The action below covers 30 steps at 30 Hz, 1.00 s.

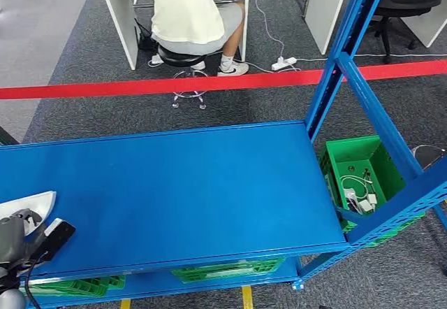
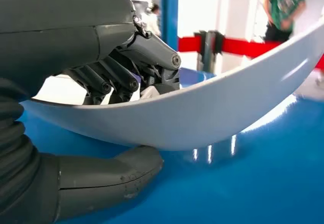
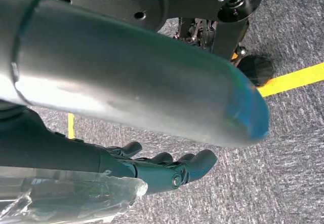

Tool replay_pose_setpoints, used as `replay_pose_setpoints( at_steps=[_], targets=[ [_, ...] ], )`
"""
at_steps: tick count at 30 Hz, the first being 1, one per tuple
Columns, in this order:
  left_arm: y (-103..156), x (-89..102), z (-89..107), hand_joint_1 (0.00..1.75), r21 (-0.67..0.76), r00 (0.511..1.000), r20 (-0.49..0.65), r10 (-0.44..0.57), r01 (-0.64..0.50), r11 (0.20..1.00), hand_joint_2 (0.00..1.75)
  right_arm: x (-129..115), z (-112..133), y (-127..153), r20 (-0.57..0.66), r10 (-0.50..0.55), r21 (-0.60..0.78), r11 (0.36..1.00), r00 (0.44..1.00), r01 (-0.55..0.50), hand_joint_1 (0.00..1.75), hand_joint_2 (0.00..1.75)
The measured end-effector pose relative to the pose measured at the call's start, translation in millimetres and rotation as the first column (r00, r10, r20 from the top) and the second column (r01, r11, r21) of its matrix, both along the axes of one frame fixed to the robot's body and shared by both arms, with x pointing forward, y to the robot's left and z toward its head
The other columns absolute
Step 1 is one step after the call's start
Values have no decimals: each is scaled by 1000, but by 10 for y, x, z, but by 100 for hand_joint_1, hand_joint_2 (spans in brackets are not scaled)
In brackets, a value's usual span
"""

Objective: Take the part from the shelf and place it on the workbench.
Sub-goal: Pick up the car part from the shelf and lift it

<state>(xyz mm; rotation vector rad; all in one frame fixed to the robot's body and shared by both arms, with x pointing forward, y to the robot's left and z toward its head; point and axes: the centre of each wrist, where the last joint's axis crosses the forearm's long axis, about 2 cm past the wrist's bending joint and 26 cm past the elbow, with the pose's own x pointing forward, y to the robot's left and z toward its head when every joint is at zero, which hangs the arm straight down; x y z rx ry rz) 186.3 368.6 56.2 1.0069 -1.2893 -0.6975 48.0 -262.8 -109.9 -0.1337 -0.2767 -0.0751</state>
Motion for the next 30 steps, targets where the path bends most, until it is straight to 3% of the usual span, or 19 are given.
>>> replay_pose_setpoints(
  at_steps=[5, 9, 13, 17, 25, 30],
  targets=[
    [-195, 5, 22, 175, 15, 988, 153, 9, -12, 1000, 175, -2, -2, -23, 0, -11, 6, 1000, 1000, 11, 0, 0],
    [-404, 66, 202, 175, 42, 945, 328, -15, 2, 999, 175, -4, -3, -44, -1, -10, 4, 1000, 1000, 10, 0, 0],
    [-521, 94, 376, 175, 55, 900, 434, -45, 23, 998, 175, -4, -3, -49, 5, -8, 2, 1000, 1000, 8, 0, 0],
    [-583, 20, 608, 175, 55, 811, 580, -76, 54, 997, 175, -2, -3, -52, 26, -6, -4, 1000, 1000, 6, 0, 0],
    [-500, -275, 1132, 175, 83, 572, 807, -145, 134, 988, 175, -7, -3, -53, 28, -13, -24, 1000, 1000, 14, 0, 0],
    [-474, -357, 1306, 175, 110, 494, 855, -160, 129, 986, 175, -9, -3, -46, 15, -18, -22, 1000, 1000, 18, 0, 0]
  ],
)
